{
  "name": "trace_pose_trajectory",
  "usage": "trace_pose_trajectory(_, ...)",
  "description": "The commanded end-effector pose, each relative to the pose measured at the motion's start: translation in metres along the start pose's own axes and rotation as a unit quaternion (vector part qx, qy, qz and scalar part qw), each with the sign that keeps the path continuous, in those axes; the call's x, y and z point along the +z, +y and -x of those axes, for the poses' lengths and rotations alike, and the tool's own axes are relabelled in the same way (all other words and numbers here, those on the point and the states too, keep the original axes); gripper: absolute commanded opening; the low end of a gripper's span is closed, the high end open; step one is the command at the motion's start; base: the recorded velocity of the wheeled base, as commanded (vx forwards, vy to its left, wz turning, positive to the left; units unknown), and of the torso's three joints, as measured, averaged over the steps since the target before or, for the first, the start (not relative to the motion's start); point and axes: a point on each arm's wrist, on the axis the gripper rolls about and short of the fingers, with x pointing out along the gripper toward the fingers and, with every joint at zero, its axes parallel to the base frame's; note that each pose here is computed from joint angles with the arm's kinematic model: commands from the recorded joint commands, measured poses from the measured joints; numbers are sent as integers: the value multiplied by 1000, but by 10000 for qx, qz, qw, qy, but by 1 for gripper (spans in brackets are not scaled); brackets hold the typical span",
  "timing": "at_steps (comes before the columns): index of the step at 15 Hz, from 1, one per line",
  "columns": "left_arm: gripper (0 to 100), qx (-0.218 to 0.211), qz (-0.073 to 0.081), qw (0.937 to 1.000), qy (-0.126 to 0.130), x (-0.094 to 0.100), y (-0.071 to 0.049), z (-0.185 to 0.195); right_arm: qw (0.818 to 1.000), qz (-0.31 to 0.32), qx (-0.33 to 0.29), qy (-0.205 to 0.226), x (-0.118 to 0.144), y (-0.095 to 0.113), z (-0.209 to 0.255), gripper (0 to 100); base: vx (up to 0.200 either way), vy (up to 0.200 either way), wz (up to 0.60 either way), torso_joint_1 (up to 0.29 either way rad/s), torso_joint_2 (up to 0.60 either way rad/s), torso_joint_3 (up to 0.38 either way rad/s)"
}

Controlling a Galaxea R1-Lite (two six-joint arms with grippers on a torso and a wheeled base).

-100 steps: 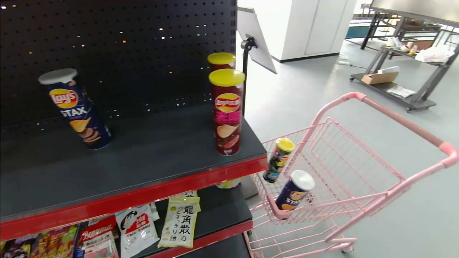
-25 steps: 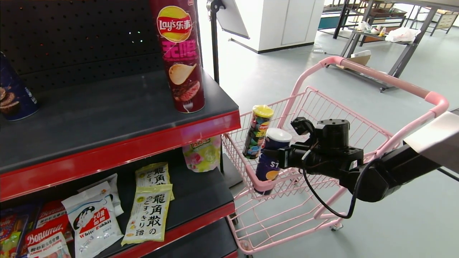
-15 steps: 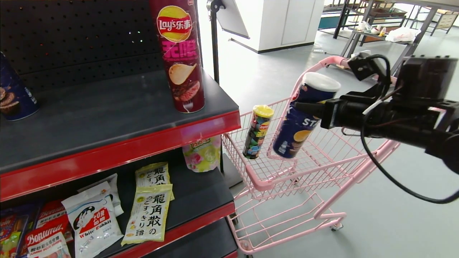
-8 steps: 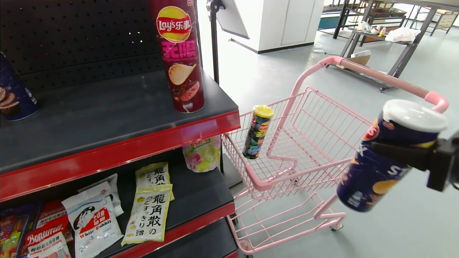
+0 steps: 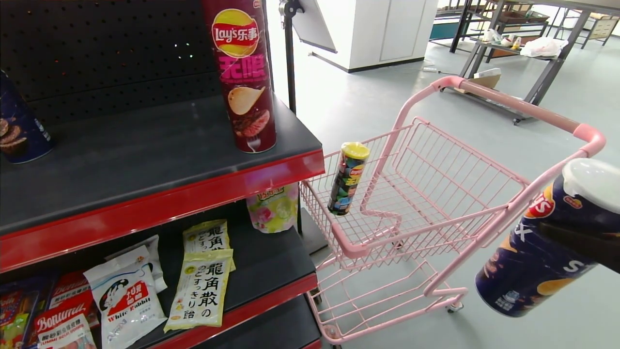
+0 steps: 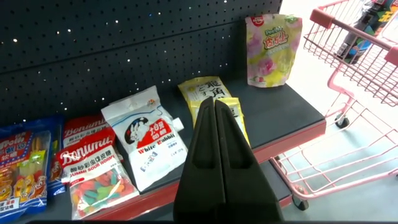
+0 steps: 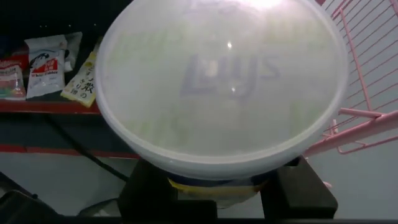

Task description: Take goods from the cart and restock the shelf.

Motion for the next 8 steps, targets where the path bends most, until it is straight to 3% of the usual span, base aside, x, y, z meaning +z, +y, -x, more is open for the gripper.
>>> trace_pose_trajectory(1, 0, 0, 1, 10000, 2, 0, 0, 0, 9999, 60, 48, 147, 4, -3, -14, 0, 0, 0, 0, 0, 0, 0)
trace_pose_trajectory(5, 0, 0, 1, 10000, 2, 0, 0, 0, 9991, 198, 352, 159, 3, -2, -15, 0, 0, 0, 0, 10, -30, -24)
trace_pose_trajectory(8, 0, 0, 1, 10000, 2, 0, 0, 0, 9984, 231, 494, 178, 4, -2, -19, 0, 0, 0, 0, 102, -393, -274)
